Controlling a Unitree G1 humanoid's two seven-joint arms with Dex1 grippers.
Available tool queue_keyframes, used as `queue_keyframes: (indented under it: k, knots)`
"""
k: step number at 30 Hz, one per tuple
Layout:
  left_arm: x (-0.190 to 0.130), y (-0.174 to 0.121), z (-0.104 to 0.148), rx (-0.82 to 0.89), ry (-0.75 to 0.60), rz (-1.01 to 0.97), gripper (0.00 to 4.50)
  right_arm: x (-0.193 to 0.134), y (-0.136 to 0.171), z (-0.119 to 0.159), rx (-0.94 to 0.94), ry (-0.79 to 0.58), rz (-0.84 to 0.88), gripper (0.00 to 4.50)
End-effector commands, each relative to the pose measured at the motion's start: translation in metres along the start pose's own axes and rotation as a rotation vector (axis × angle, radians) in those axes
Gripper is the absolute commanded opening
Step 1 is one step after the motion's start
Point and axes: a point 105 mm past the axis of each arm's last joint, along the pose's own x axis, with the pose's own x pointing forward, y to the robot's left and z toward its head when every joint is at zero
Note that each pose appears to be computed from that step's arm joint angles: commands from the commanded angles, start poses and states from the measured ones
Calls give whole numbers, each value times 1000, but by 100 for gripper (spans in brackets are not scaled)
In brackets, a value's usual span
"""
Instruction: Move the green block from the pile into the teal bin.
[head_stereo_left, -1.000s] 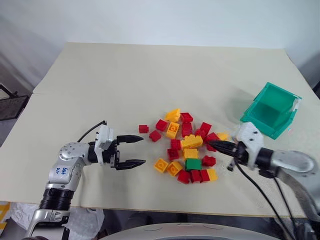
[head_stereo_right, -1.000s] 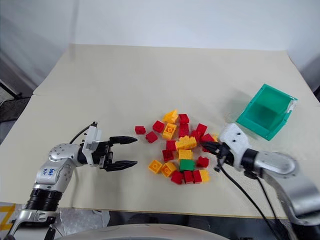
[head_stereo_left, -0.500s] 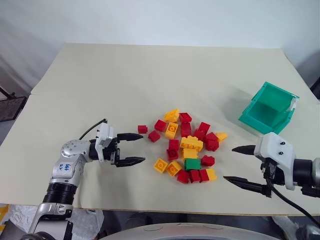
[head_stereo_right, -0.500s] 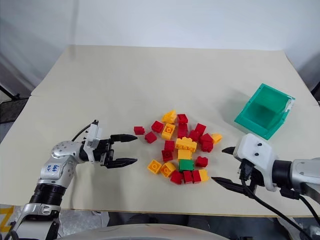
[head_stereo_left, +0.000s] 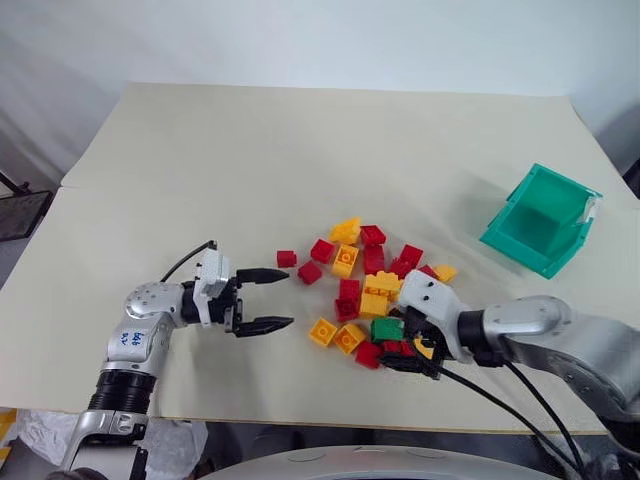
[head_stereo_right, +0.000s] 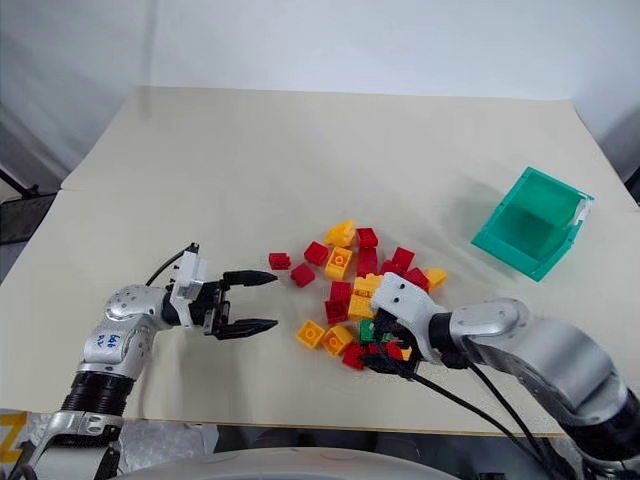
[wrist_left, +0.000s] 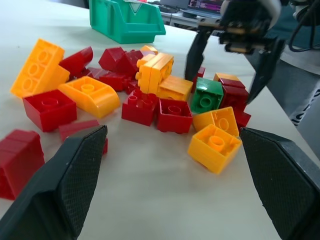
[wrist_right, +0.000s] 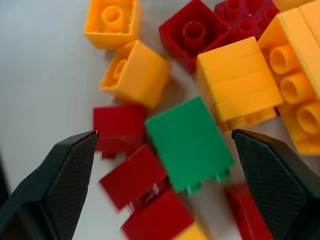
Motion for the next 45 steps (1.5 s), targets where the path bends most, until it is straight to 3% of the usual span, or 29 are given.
queue_keyframes:
  k: [1,5,7,15,20,24,28,37,45]
  knots:
    - [-2,-5,9,28,-19,3,450,9,-1,1,11,29,-14,447]
    - [-3,-7,11,26,-26,4,450,15,-5,-3,33,70,-42,447]
    - [-3,-7,13,36,-31,4,450,13,-5,-1,30,66,-44,410]
    - [4,-4,24,96,-43,-7,450,-7,-12,4,-21,61,-72,155]
    - [8,-2,28,109,-53,-16,450,-17,-19,16,-72,21,-95,150]
    - [14,0,33,131,-63,-38,450,-36,-33,43,-114,-119,-143,150]
    - [31,4,39,159,-56,-54,450,-79,-62,51,-119,-190,-267,150]
    - [79,43,52,264,-37,132,450,-155,-163,20,-84,-165,-831,150]
    - [116,64,68,307,-90,235,450,-164,-214,0,-48,-175,-1036,150]
